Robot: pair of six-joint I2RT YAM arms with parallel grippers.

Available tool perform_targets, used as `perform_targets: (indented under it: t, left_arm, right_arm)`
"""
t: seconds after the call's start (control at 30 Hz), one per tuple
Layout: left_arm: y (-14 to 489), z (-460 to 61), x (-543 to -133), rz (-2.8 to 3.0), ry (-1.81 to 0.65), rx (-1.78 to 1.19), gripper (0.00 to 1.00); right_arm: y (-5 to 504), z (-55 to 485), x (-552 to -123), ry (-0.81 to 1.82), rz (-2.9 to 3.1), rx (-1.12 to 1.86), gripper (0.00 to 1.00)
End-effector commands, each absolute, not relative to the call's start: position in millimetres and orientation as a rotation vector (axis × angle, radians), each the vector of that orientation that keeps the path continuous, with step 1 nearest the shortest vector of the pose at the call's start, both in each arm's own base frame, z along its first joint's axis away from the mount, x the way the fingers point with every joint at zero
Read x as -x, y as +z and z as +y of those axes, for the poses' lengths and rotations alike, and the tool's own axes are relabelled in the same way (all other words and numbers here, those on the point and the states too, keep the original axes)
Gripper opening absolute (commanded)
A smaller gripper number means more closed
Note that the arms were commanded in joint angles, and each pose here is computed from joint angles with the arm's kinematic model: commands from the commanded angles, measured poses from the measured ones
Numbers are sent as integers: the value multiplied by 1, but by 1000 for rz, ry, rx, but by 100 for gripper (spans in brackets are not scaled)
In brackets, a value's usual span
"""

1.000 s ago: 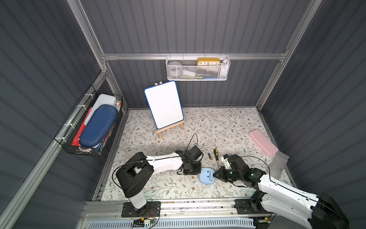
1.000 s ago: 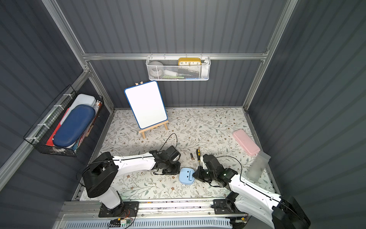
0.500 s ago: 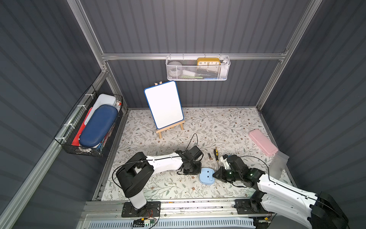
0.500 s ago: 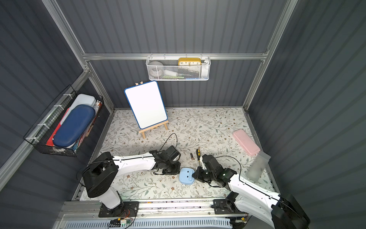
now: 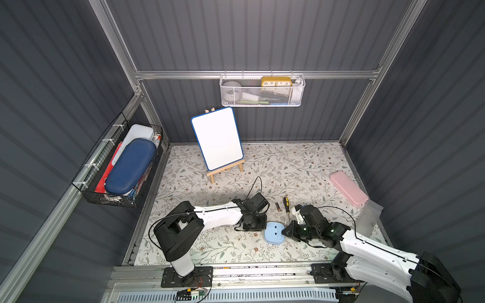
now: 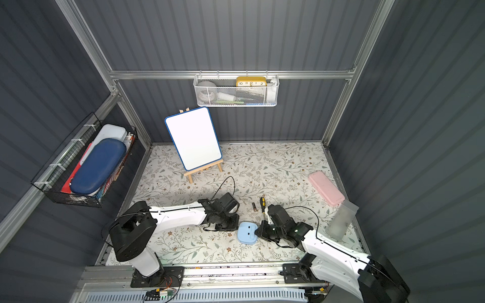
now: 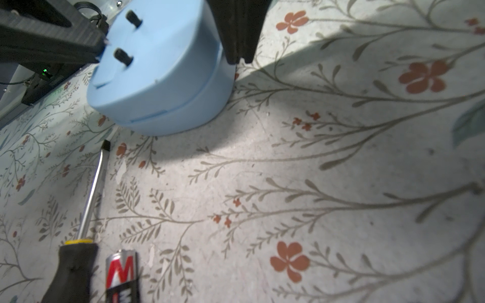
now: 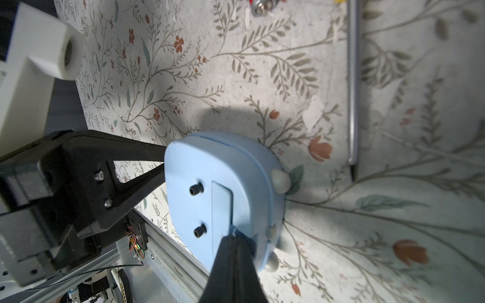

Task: Remove the battery from the alarm
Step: Install the cover on the alarm.

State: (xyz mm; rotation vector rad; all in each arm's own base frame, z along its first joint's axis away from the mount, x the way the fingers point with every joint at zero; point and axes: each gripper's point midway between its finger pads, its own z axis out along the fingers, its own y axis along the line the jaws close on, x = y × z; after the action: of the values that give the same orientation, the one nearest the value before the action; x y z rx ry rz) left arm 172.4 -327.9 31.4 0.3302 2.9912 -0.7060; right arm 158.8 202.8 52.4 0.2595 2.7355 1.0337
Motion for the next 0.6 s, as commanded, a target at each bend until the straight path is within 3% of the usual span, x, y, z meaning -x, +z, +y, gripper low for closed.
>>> perform_targets:
  t: [0.0,0.27,0.47,0.57]
  left_arm:
    - [35,-335,-172,2984,-738,-368,0]
    - [35,-336,-172,2981,-740,-373,0]
    - [37,-337,-173,2976,-747,-383,0]
    - [38,-338,-173,2973,-751,-384,0]
  right_arm:
    - [49,203,-158,1020,2750,-274,0]
    - [48,204,-156,1013,2764,-265,1]
    - [49,200,-155,970,2776,-245,19]
    - [51,199,-155,959,2775,-241,22]
